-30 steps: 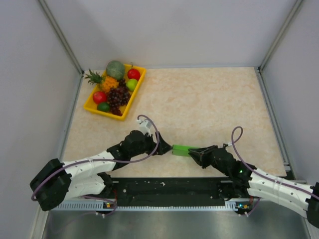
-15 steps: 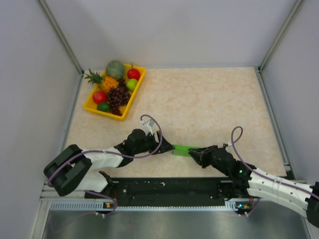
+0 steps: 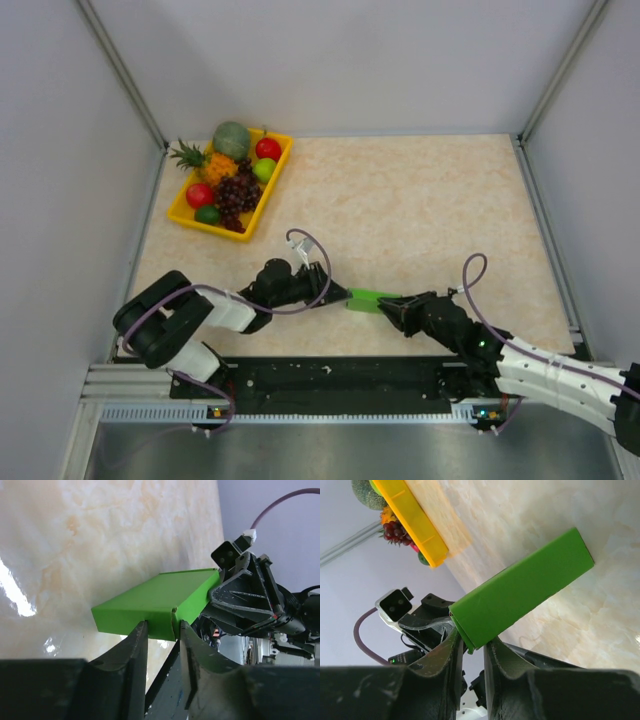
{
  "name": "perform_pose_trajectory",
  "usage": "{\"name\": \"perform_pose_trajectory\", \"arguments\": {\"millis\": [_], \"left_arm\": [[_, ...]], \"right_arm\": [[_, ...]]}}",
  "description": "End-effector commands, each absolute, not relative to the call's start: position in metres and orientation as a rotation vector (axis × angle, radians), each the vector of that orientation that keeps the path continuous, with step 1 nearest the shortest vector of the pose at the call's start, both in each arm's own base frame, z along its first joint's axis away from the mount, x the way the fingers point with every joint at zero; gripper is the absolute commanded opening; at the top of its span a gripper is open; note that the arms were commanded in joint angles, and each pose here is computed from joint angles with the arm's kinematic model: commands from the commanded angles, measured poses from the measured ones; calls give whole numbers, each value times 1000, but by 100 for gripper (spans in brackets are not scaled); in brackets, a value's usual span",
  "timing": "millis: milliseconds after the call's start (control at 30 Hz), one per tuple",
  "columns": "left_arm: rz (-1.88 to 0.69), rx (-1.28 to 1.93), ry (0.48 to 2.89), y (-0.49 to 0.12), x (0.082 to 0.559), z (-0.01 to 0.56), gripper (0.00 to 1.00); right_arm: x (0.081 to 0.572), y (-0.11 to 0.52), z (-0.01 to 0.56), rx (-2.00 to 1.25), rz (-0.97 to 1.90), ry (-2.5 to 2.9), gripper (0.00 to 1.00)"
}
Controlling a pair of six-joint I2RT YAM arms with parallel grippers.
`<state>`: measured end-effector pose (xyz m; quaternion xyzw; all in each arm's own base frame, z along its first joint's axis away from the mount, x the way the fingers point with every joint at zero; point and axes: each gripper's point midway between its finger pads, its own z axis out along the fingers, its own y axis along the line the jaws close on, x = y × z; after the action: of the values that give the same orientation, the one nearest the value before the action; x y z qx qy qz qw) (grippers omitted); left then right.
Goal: Fold the paper box
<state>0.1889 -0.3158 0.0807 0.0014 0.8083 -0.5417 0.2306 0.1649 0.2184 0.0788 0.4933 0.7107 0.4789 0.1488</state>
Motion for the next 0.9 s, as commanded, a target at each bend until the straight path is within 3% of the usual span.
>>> {"name": "perform_pose_trajectory", "arguments": {"millis": [0, 167, 267, 300, 400, 633, 867], "left_arm": [[-1487, -12, 2217, -310, 190, 62, 25], [-1473, -18, 2236, -302, 190, 44, 10], [-1493, -2, 2254, -306, 189, 41, 9], [-1509, 5, 2250, -308, 189, 43, 9], [-1507, 9, 2245, -310, 192, 47, 9], [-1452, 43, 2258, -311, 199, 53, 11], [-1412, 54, 2276, -308, 199, 50, 11]], "right_arm": [[146, 175, -3, 1653, 1028, 2100, 0], [146, 172, -7, 1620, 1012, 2110, 1], [161, 177, 19, 1358, 1037, 2133, 20], [161, 176, 22, 1169, 997, 2185, 40], [162, 173, 37, 947, 965, 2240, 59], [143, 167, 42, 611, 921, 2382, 74], [154, 163, 72, 300, 866, 2306, 68]]}}
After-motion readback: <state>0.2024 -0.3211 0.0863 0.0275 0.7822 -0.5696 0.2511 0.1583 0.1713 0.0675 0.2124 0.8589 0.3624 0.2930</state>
